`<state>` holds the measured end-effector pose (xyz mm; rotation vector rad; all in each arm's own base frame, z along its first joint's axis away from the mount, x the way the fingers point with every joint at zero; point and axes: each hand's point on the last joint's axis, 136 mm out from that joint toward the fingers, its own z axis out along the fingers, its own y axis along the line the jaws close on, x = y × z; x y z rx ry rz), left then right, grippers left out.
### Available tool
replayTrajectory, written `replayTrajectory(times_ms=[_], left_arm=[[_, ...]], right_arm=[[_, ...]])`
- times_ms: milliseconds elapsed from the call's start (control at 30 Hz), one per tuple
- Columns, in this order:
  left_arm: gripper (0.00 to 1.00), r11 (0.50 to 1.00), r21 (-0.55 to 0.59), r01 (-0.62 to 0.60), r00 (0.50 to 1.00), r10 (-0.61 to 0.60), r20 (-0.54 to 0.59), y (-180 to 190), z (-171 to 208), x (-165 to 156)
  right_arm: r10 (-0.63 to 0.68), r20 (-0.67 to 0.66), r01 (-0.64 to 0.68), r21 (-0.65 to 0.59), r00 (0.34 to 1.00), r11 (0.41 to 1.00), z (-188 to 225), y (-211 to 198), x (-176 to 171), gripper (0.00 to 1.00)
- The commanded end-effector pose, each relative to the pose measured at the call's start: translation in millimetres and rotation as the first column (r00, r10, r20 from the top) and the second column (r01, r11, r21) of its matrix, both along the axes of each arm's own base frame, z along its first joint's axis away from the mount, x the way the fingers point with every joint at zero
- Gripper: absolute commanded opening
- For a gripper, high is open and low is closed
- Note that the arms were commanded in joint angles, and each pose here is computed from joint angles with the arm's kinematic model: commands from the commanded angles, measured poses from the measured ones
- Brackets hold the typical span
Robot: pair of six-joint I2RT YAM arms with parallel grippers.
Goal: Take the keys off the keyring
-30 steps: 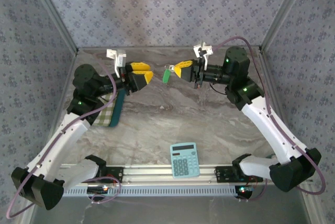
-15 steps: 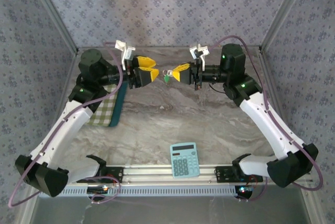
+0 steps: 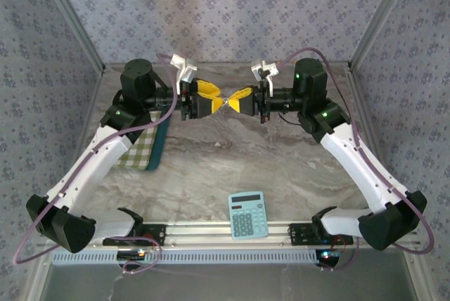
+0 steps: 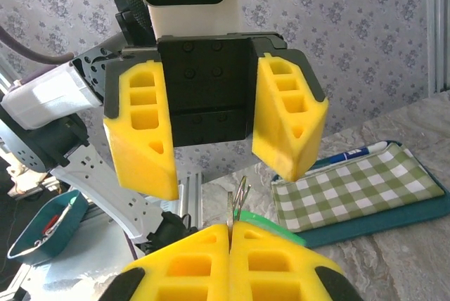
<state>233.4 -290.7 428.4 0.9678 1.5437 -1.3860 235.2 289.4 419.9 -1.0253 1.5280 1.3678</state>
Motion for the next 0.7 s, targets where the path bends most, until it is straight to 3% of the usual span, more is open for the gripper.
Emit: replayTrajectory(times_ms=[0, 267, 400, 667], left_arm=[[0.42, 0.999, -0.010, 0.049, 0.998, -0.049, 0.039, -1, 12, -12], [0.00, 0.999, -0.015, 0.047, 0.998, -0.046, 0.048, 1, 12, -14], [0.00, 0.999, -0.041, 0.024, 0.998, -0.021, 0.056, 2, 17, -12], [0.00, 0.972, -0.179, -0.155, 0.986, 0.163, 0.032, 20, 33, 5]], right_arm=[[0.033, 0.038, -0.034, 0.016, 0.999, 0.999, 15, 1, -8, 0.00], [0.023, 0.042, -0.023, 0.014, 0.999, 1.000, 16, 0, -6, 0.00], [0.003, 0.051, -0.003, 0.014, 0.999, 1.000, 15, -1, -4, 0.00], [-0.120, 0.131, 0.108, 0.098, 0.984, 0.989, 24, -12, 1, 0.00]])
